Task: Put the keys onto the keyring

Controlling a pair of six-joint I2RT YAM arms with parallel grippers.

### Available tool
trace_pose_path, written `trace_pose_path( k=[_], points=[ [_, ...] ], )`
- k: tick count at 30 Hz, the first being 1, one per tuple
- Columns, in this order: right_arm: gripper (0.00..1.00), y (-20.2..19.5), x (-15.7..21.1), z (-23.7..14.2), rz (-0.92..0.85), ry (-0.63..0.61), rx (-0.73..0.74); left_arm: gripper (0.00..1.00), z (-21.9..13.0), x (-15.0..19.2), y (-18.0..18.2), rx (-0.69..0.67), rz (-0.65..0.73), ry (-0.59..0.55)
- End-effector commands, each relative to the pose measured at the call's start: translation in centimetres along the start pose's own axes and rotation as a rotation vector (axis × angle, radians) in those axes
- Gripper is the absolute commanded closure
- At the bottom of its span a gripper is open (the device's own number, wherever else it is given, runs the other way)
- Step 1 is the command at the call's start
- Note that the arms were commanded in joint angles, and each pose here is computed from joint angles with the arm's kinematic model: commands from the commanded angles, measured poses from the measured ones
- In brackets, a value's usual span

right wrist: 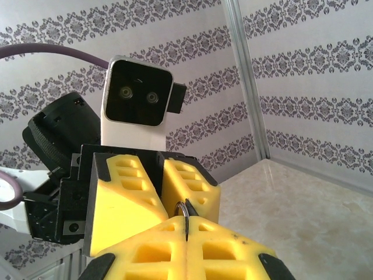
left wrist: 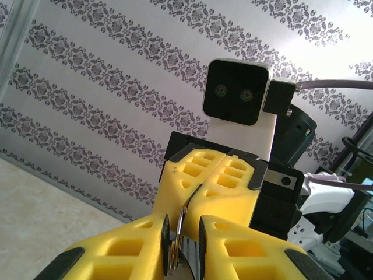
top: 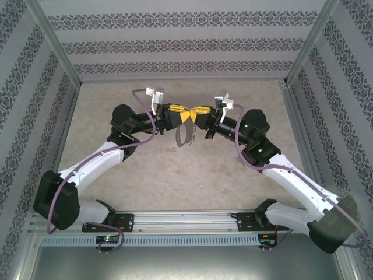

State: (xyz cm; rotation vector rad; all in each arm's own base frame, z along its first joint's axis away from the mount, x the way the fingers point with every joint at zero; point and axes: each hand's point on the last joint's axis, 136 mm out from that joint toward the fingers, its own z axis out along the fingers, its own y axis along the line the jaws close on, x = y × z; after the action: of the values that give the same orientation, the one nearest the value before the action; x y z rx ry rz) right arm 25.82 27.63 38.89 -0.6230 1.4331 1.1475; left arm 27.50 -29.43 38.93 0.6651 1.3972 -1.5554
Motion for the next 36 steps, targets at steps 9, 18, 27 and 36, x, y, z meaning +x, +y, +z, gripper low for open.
trace_pose_path(
  k=[9,18,27,36],
  points=[
    [1.00,0.6,-2.3,-0.1,-0.040,-0.066,-0.010,0.81,-0.2,-0.4,-1.4,0.014,0.072,-0.024],
    [1.00,0.2,-2.3,-0.2,-0.038,-0.068,-0.002,1.00,-0.3,-1.0,-1.6,0.027,0.077,-0.062],
    [0.58,-3.6,-2.7,-1.6,0.028,-0.101,0.183,1.00,-0.9,-0.7,0.6,-0.097,0.182,-0.101],
    [0.38,-10.0,-0.8,-6.3,0.192,-0.157,0.469,1.00,-3.6,0.0,3.1,-0.287,0.634,-0.221]
  ],
)
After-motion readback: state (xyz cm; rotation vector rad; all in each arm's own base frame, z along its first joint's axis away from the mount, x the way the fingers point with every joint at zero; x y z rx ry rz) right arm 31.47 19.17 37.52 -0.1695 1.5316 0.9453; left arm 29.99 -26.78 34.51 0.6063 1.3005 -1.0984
